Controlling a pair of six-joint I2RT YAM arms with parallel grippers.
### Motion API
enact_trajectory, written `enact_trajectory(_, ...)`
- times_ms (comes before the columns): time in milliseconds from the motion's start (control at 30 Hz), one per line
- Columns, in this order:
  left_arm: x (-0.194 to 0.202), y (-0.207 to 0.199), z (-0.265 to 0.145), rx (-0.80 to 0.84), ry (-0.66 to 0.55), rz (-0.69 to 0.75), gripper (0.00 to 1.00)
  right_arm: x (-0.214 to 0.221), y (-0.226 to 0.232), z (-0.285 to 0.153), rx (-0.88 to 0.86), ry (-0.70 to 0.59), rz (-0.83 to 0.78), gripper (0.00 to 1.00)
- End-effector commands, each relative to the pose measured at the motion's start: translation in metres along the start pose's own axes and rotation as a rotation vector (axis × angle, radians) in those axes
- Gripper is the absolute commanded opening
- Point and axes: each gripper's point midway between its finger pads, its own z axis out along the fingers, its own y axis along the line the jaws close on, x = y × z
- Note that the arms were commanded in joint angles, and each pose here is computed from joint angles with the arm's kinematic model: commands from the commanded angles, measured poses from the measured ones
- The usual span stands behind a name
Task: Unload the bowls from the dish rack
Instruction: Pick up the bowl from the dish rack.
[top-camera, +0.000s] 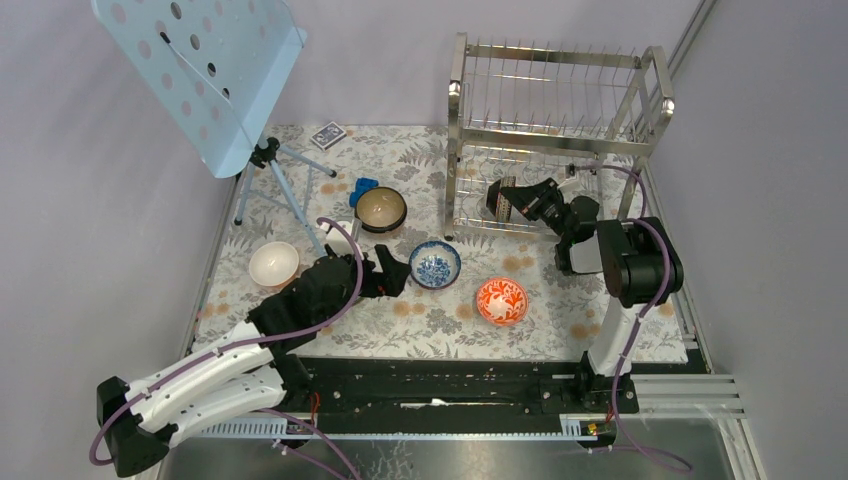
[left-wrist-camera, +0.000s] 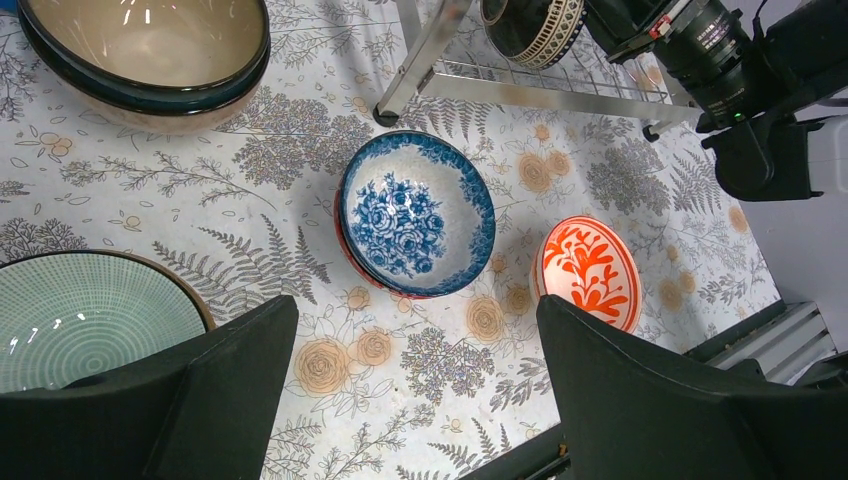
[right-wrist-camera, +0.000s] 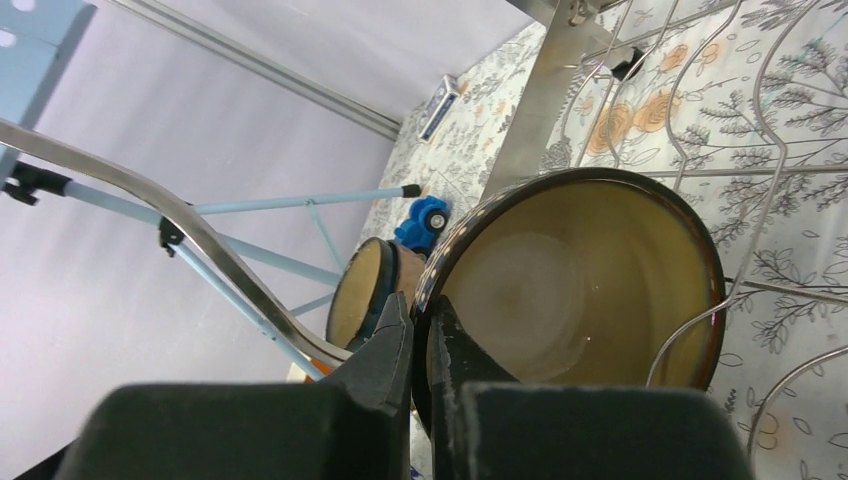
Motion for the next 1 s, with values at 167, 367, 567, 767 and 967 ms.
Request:
enact_trajectory(167, -0.017, -0.006, -0.002, 0.015, -0.062, -0.026, 0.94, -0.030, 0.048, 0.002, -0.245, -0.084, 0.111, 0.00)
enact_trajectory(367, -0.020, -0.007, -0.005, 0.021, -0.073, -0.037, 0.94, -0.050, 0.076, 0.002, -0.303, -0.120, 0.120, 0.00)
enact_trajectory(567, -0.023, -0.007, -0.006, 0.021, -0.082, -0.038, 0.94, -0.067, 0.106, -0.002, -0.366, -0.149, 0.108, 0.00)
enact_trajectory(767, -0.027, -0.006, -0.009, 0.014, -0.095, -0.045, 0.94, -0.071, 0.130, -0.011, -0.402, -0.147, 0.092, 0.00)
enact_trajectory(967, -0.026, -0.005, -0.012, 0.016, -0.089, -0.062, 0.94, -0.061, 0.135, -0.023, -0.374, -0.127, 0.073, 0.00)
